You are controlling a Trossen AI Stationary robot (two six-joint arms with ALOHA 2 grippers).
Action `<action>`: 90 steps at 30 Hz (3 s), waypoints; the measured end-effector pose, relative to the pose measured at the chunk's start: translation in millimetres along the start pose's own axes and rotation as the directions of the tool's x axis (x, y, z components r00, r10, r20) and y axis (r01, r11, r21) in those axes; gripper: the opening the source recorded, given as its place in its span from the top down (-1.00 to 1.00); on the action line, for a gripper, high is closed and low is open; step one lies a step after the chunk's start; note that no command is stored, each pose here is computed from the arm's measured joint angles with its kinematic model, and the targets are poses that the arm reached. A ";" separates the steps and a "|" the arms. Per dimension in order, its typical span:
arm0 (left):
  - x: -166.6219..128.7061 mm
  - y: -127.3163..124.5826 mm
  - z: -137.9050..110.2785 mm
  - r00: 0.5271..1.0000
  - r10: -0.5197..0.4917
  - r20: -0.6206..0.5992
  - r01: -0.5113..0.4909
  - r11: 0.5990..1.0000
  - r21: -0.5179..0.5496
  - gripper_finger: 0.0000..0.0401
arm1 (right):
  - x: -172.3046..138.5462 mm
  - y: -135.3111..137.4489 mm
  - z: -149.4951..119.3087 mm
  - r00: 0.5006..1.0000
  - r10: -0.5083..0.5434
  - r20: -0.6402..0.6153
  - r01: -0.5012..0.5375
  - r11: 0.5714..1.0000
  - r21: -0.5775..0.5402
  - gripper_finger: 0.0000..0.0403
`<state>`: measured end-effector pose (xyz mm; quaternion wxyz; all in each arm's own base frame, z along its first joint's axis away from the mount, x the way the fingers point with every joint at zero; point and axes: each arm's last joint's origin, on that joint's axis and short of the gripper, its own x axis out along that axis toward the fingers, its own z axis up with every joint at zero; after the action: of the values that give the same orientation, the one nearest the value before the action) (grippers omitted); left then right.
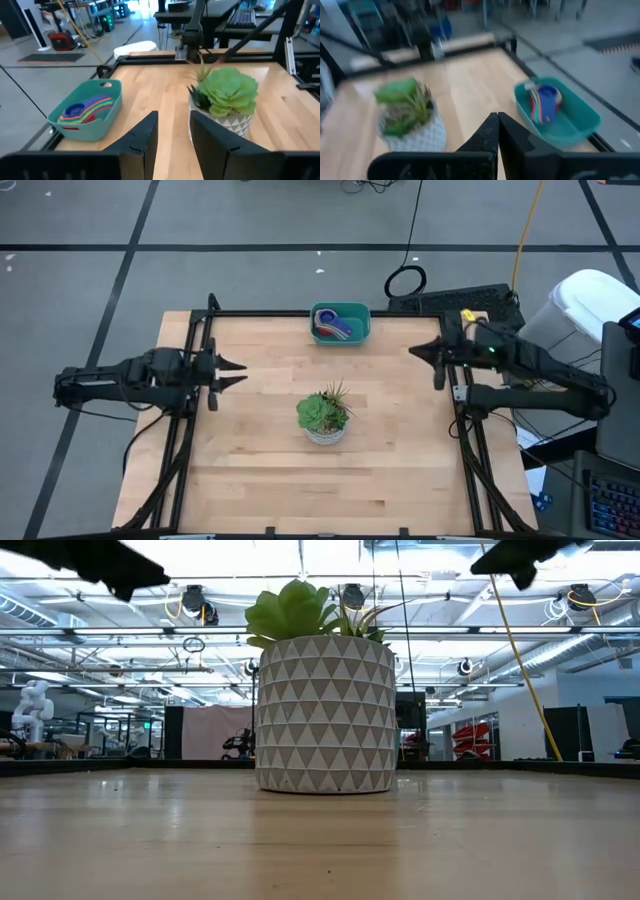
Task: Nest measuring cups in basket
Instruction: Return to Home Position
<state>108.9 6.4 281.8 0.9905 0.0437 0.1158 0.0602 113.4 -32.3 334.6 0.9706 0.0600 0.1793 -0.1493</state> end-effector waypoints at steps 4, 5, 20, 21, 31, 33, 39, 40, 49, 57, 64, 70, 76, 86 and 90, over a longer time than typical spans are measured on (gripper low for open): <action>3.2 -2.5 -26.0 0.999 0.001 0.033 0.000 0.999 -0.037 0.41 | -2.4 0.4 -33.8 0.989 0.051 0.141 -0.059 0.997 0.056 1.00; 4.6 -3.0 -33.8 1.000 0.002 0.028 -0.001 0.999 -0.050 0.41 | -1.3 0.3 -41.4 0.986 0.059 0.157 -0.070 0.995 0.071 1.00; 7.6 3.1 -84.6 0.986 -0.027 0.163 0.055 0.983 -0.173 0.41 | 38.4 0.6 -119.3 0.937 0.120 0.329 -0.174 0.975 0.140 1.00; 8.1 3.9 -88.3 0.986 -0.031 0.161 0.060 0.982 -0.180 0.41 | 40.3 0.6 -124.1 0.929 0.124 0.349 -0.183 0.973 0.143 1.00; 11.0 15.1 -112.5 0.980 -0.050 0.191 0.092 0.972 -0.217 0.42 | 39.4 -1.2 -140.8 0.832 0.134 0.539 -0.234 0.965 0.121 1.00; 10.2 18.2 -113.0 0.979 -0.040 0.199 0.085 0.971 -0.224 0.42 | 39.8 -1.3 -142.1 0.839 0.133 0.528 -0.230 0.966 0.122 1.00; 6.9 25.8 -114.3 0.978 -0.042 0.203 0.090 0.968 -0.234 0.42 | 39.2 -1.4 -143.1 0.841 0.135 0.524 -0.221 0.970 0.105 1.00; 6.5 26.3 -114.4 0.977 -0.052 0.205 0.102 0.964 -0.244 0.42 | 39.7 -1.4 -143.6 0.845 0.135 0.517 -0.220 0.970 0.106 1.00; 5.5 30.1 -115.1 0.980 0.009 0.198 0.046 0.962 -0.269 0.42 | 38.2 -0.7 -141.6 0.828 0.160 0.538 -0.237 0.968 0.078 1.00; 6.4 29.0 -115.0 0.981 0.026 0.194 0.029 0.961 -0.274 0.42 | 35.2 -1.1 -137.2 0.799 0.138 0.586 -0.208 0.977 0.054 1.00; 8.6 23.7 -114.2 0.981 -0.002 0.194 0.056 0.959 -0.276 0.61 | 35.7 -1.1 -137.4 0.802 0.138 0.582 -0.209 0.976 0.055 1.00; 10.1 19.2 -113.5 0.981 -0.026 0.194 0.081 0.957 -0.279 0.96 | 36.4 -1.1 -137.7 0.805 0.138 0.576 -0.222 0.972 0.078 1.00; 11.9 14.1 -113.4 0.982 -0.021 0.186 0.078 0.949 -0.304 0.98 | 44.3 -0.7 -141.6 0.847 0.137 0.513 -0.230 0.965 0.122 1.00; 14.6 1.2 -113.7 0.987 -0.011 0.160 0.061 0.949 -0.310 0.98 | 51.1 5.5 -139.6 0.845 0.179 0.504 -0.267 0.958 0.106 1.00; 15.0 -3.6 -114.0 0.989 -0.004 0.151 0.050 0.952 -0.302 0.99 | 53.4 9.2 -140.9 0.854 0.186 0.486 -0.264 0.960 0.095 1.00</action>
<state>97.0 13.0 167.5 0.9919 -0.1069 0.0318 0.0603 117.3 -13.9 184.8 0.9877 0.1191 -0.0834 -0.0582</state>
